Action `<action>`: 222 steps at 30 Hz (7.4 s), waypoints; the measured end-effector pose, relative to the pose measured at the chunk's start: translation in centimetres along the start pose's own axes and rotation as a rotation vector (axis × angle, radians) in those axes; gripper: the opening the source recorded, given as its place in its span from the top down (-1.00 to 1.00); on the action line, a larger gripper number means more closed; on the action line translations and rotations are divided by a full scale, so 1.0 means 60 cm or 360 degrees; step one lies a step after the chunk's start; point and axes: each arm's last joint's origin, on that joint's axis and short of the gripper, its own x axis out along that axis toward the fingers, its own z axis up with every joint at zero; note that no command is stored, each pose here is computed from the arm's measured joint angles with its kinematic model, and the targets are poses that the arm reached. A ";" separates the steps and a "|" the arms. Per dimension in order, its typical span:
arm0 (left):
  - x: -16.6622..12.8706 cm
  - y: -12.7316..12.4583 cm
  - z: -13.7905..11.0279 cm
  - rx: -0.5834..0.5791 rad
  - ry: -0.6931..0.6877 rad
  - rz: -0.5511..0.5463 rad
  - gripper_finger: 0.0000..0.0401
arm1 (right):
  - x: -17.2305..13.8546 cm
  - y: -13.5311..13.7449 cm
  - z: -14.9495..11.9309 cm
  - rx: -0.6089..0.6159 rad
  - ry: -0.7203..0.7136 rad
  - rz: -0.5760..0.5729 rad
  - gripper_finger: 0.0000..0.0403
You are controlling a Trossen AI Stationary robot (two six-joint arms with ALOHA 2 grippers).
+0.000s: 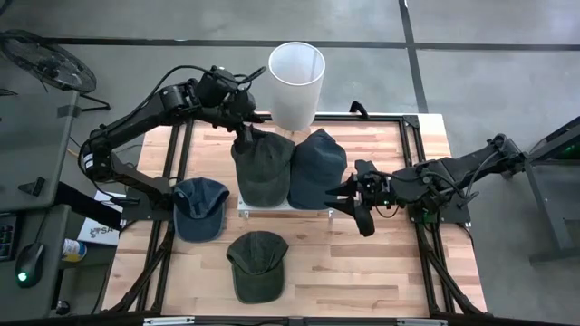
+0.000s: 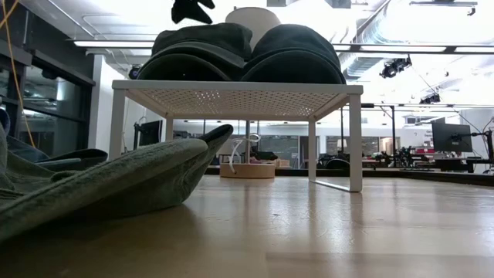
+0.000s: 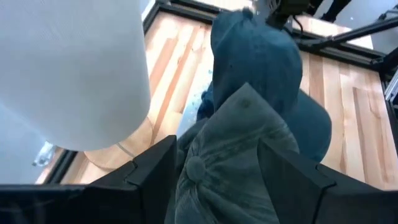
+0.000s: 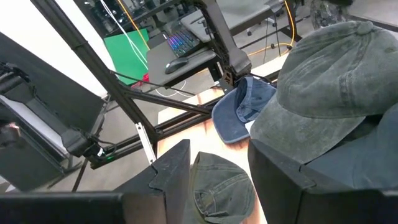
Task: Pick & Place hat
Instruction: Stack the green cap on the green cap on the shelf
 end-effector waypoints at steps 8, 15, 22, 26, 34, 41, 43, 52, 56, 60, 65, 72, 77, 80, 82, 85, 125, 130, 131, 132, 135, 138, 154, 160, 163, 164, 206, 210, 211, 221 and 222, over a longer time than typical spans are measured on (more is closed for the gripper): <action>-0.056 -0.014 0.027 -0.0042 -0.0079 0.0022 -0.10 | 0.000 0.000 0.000 -0.0003 0.0000 0.0000 0.24; -0.081 -0.059 0.026 -0.0096 -0.0038 0.0042 -0.10 | 0.000 0.001 0.000 -0.0016 0.0007 0.0012 0.24; -0.091 -0.124 0.005 -0.0238 0.0126 -0.0010 -0.10 | 0.000 0.001 -0.001 -0.0019 0.0027 0.0028 0.24; -0.096 -0.162 -0.013 -0.0360 0.0219 -0.0001 -0.10 | 0.000 0.000 -0.004 -0.0028 0.0063 0.0036 0.24; -0.117 -0.248 -0.052 -0.0595 0.0262 0.0054 -0.10 | 0.000 -0.001 -0.005 -0.0033 0.0077 0.0030 0.24; -0.106 -0.333 -0.097 -0.0804 0.0343 0.0143 -0.10 | 0.000 -0.001 -0.006 -0.0035 0.0080 0.0028 0.24; -0.095 -0.359 -0.110 -0.0875 0.0379 0.0166 -0.10 | 0.000 -0.002 -0.007 -0.0038 0.0087 0.0023 0.24; -0.036 -0.465 -0.178 -0.1155 0.0525 0.0350 -0.10 | -0.001 -0.005 -0.012 -0.0061 0.0142 -0.0009 0.24; -0.020 -0.498 -0.210 -0.1223 0.0591 0.0428 -0.10 | -0.001 -0.006 -0.015 -0.0070 0.0170 -0.0013 0.24; -0.020 -0.516 -0.242 -0.1211 0.0677 0.0560 -0.10 | -0.001 -0.007 -0.016 -0.0060 0.0179 -0.0014 0.24; -0.027 -0.529 -0.283 -0.1228 0.0699 0.0671 -0.10 | -0.001 -0.008 -0.018 -0.0016 0.0199 -0.0030 0.24; -0.030 -0.542 -0.361 -0.1352 0.0741 0.0790 -0.10 | -0.004 -0.018 -0.031 0.0156 0.0318 -0.0141 0.24; -0.011 -0.552 -0.402 -0.1399 0.0764 0.0726 -0.10 | -0.005 -0.022 -0.035 0.0312 0.0341 -0.0214 0.24; 0.014 -0.547 -0.430 -0.1397 0.0702 0.0702 -0.10 | -0.005 -0.022 -0.035 0.0395 0.0335 -0.0221 0.24; 0.027 -0.542 -0.449 -0.1391 0.0691 0.0709 -0.10 | -0.005 -0.022 -0.035 0.0436 0.0332 -0.0224 0.24; 0.046 -0.537 -0.474 -0.1418 0.0679 0.0677 -0.10 | -0.005 -0.022 -0.035 0.0477 0.0327 -0.0229 0.24; 0.116 -0.575 -0.530 -0.1515 0.0441 0.0250 0.39 | -0.011 -0.016 -0.040 0.0496 0.0172 -0.0373 0.24; 0.116 -0.575 -0.530 -0.1487 0.0438 0.0252 0.70 | -0.011 -0.016 -0.040 0.0496 0.0172 -0.0373 0.24; 0.116 -0.575 -0.530 -0.1469 0.0439 0.0249 0.75 | -0.011 -0.016 -0.040 0.0496 0.0171 -0.0374 0.24; 0.116 -0.574 -0.530 -0.1451 0.0439 0.0247 0.81 | -0.011 -0.016 -0.040 0.0496 0.0171 -0.0374 0.24; 0.116 -0.575 -0.529 -0.1427 0.0421 0.0232 0.95 | -0.011 -0.016 -0.040 0.0496 0.0175 -0.0371 0.24; 0.114 -0.575 -0.526 -0.1372 0.0420 0.0213 0.93 | -0.010 -0.015 -0.040 0.0500 0.0197 -0.0352 0.24; -0.022 -0.555 -0.356 -0.0337 0.0063 -0.0326 0.97 | -0.010 -0.001 -0.045 0.0316 0.0469 -0.0010 0.24; -0.077 -0.545 -0.285 -0.0118 -0.0036 -0.0585 0.97 | -0.014 0.033 -0.031 0.0005 0.0299 0.0337 0.24; -0.090 -0.540 -0.247 -0.0109 -0.0097 -0.0759 0.97 | -0.022 0.057 -0.021 -0.0266 0.0114 0.0526 0.24; -0.092 -0.537 -0.234 -0.0124 -0.0130 -0.0814 0.97 | -0.025 0.064 -0.018 -0.0369 0.0041 0.0577 0.24; 0.096 -0.504 -0.073 -0.0882 0.0061 -0.1883 0.97 | -0.123 0.114 -0.030 -0.1387 -0.0274 0.1122 0.24; 0.107 -0.503 -0.073 -0.0893 0.0059 -0.1876 0.97 | -0.124 0.114 -0.029 -0.1384 -0.0282 0.1124 0.24; 0.109 -0.503 -0.073 -0.0893 0.0060 -0.1871 0.97 | -0.124 0.115 -0.028 -0.1381 -0.0286 0.1129 0.24; 0.120 -0.490 -0.065 -0.0931 0.0000 -0.1799 0.97 | -0.126 0.117 -0.030 -0.1357 -0.0268 0.1253 0.24; 0.120 -0.490 -0.065 -0.0933 -0.0003 -0.1798 0.97 | -0.126 0.117 -0.030 -0.1356 -0.0270 0.1253 0.24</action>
